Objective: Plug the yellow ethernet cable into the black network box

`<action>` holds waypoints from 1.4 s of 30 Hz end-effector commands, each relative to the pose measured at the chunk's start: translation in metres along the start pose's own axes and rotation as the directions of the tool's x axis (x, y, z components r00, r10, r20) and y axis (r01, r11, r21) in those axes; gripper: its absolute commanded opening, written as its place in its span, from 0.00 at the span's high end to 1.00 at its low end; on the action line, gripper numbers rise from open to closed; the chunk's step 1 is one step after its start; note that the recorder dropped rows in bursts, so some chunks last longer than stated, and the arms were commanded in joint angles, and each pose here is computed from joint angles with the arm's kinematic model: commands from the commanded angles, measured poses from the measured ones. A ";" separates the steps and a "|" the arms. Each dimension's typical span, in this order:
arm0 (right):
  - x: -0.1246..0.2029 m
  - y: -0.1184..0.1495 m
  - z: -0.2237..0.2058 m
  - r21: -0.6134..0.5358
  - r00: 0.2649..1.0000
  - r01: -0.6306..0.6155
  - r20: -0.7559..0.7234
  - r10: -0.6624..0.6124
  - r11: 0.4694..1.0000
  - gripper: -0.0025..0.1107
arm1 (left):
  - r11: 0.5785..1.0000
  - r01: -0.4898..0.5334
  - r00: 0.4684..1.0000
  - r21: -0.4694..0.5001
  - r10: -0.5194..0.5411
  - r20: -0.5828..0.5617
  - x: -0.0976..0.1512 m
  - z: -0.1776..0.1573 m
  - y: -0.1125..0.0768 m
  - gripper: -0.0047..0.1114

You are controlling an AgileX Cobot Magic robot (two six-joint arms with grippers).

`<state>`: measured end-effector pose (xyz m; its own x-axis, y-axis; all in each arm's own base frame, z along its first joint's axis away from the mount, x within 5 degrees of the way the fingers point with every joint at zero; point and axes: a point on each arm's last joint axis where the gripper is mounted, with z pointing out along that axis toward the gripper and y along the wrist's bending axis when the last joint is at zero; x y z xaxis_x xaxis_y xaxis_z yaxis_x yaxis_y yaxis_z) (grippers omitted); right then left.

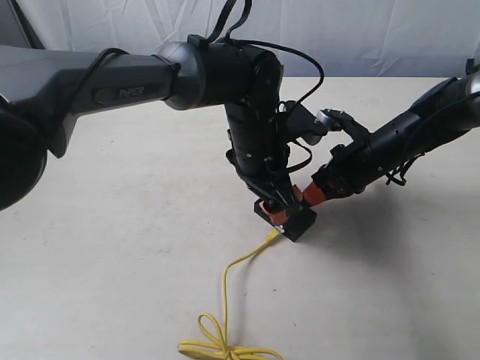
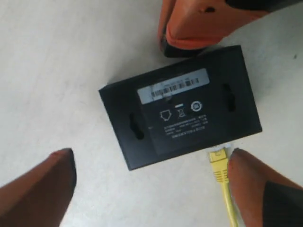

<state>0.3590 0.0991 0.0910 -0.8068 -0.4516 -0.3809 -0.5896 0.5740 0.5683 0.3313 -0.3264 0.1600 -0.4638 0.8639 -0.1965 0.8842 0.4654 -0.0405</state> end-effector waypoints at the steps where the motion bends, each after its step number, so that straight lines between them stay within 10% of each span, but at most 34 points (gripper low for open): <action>1: -0.002 -0.001 -0.004 0.040 1.000 -0.001 0.020 0.000 0.999 0.99 | 0.998 -0.003 1.000 -0.063 0.002 -0.010 0.002 -0.018 0.003 0.25; 11: -0.014 0.014 -0.050 0.263 1.000 0.011 0.024 -0.018 0.965 0.99 | 0.987 0.042 0.999 -0.153 -0.041 0.012 0.011 -0.059 0.020 0.30; 22: -0.012 0.029 -0.092 0.476 0.998 -0.047 -0.013 0.061 0.878 0.99 | 0.968 0.202 0.979 -0.151 -0.196 0.052 0.045 -0.111 0.065 0.96; 33: 0.000 0.045 -0.137 0.690 0.987 -0.059 -0.070 0.147 0.721 0.99 | 0.927 0.333 0.940 -0.173 -0.310 0.145 0.094 -0.150 0.089 0.96; 42: 0.004 0.056 -0.160 0.674 0.979 -0.175 0.039 0.202 0.717 0.99 | 0.865 0.460 0.874 -0.198 -0.402 0.273 0.148 -0.187 0.098 0.96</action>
<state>0.3319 0.0289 0.2299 -0.8956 -0.3629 -0.2573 -0.3626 0.9306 -0.0503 0.3460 -0.1286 0.3012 -0.7387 0.5599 -0.3754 0.5756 0.8137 0.0809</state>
